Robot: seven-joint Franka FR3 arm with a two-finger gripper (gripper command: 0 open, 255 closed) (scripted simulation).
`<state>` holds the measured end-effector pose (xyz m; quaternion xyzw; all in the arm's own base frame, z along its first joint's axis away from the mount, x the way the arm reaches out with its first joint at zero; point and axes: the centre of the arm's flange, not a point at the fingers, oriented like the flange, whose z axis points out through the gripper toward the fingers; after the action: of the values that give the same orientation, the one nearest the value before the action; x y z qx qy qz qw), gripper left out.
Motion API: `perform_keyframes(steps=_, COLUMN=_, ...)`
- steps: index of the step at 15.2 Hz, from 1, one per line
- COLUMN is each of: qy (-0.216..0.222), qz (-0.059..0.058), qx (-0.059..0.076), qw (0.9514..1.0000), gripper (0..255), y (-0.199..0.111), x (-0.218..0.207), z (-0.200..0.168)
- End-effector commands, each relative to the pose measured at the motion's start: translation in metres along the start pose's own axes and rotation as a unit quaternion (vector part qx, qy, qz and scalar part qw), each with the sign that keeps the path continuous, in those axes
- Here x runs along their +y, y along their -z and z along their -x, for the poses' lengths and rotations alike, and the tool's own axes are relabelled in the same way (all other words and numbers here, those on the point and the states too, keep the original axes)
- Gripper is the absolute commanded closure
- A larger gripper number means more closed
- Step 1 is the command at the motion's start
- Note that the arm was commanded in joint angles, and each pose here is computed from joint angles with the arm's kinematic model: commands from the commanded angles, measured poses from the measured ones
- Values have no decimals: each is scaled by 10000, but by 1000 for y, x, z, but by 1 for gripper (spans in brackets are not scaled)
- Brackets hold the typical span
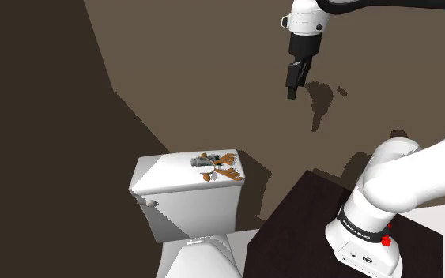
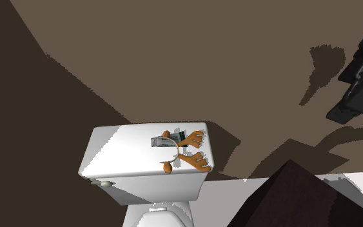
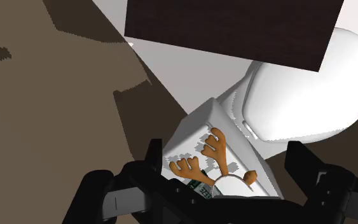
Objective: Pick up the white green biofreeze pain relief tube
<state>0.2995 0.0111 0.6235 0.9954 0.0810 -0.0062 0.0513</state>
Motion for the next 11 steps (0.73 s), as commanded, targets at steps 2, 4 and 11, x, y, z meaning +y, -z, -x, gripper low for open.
perform_keyframes(steps=2, qy=98, qz=-26, qx=-1, qw=9999, gripper=0, y=-9, x=4, z=-9)
perform_keyframes(steps=4, qy=294, qz=-78, qx=-3, qw=9995, gripper=0, y=-28, x=11, z=-27)
perform_keyframes(steps=11, qy=979, qz=-260, qx=-8, qw=9949, gripper=0, y=-92, x=28, z=-93)
